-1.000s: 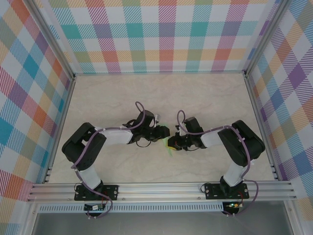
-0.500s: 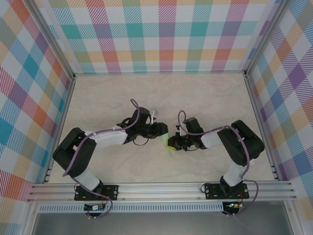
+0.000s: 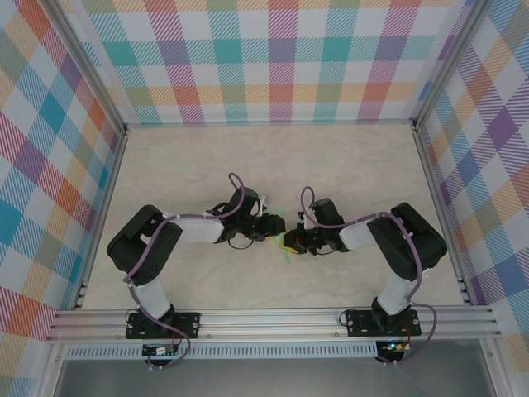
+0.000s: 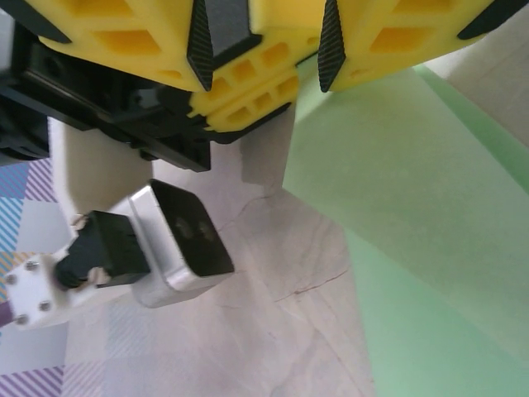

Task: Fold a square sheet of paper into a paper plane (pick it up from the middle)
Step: Fold the wing for the fifth time at the center of the table.

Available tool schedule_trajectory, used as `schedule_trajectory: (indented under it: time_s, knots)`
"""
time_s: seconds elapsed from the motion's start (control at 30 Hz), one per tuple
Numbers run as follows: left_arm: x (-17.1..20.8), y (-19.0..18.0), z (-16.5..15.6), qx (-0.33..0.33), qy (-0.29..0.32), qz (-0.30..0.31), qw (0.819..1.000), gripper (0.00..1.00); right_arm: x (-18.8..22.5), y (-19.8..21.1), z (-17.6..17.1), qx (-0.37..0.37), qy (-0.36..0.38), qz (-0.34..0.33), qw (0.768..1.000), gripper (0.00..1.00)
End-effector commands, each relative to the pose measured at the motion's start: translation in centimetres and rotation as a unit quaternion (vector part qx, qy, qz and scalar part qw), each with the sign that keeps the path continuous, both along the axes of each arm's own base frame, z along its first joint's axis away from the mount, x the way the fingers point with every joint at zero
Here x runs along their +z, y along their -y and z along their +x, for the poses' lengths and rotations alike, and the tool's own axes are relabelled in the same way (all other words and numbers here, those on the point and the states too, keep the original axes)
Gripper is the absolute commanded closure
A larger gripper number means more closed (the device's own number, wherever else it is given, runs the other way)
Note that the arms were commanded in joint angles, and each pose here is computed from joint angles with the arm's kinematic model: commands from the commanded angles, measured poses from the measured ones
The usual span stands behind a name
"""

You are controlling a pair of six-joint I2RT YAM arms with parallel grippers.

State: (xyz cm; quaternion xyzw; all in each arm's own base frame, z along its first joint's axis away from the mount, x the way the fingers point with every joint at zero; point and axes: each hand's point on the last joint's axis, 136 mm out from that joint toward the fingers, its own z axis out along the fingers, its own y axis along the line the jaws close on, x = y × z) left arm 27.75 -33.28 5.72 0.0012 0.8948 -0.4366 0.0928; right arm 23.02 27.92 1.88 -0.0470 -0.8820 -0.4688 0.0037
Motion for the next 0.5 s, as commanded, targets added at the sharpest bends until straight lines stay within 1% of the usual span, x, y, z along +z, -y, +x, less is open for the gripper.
schedule_trajectory:
  time_s: [0.0,0.13,0.3,0.47]
  knots:
    - [0.3,0.8,1.1,-0.011,0.029,-0.005,0.999,0.60,-1.9,0.9,-1.0,-0.003,-0.027,-0.031,0.999,0.92]
    - [-1.2,0.8,1.3,-0.012,0.021,0.010,1.000,0.61,-1.9,0.9,-1.0,-0.005,-0.027,-0.034,0.999,0.91]
    - [-3.5,0.0,0.6,-0.013,0.001,0.036,0.999,0.62,-1.6,0.8,-0.7,-0.006,-0.025,-0.037,0.999,0.88]
    - [-4.4,-0.3,0.2,-0.018,-0.008,0.044,0.999,0.62,-0.7,0.7,-0.6,-0.003,-0.019,-0.034,0.999,0.86]
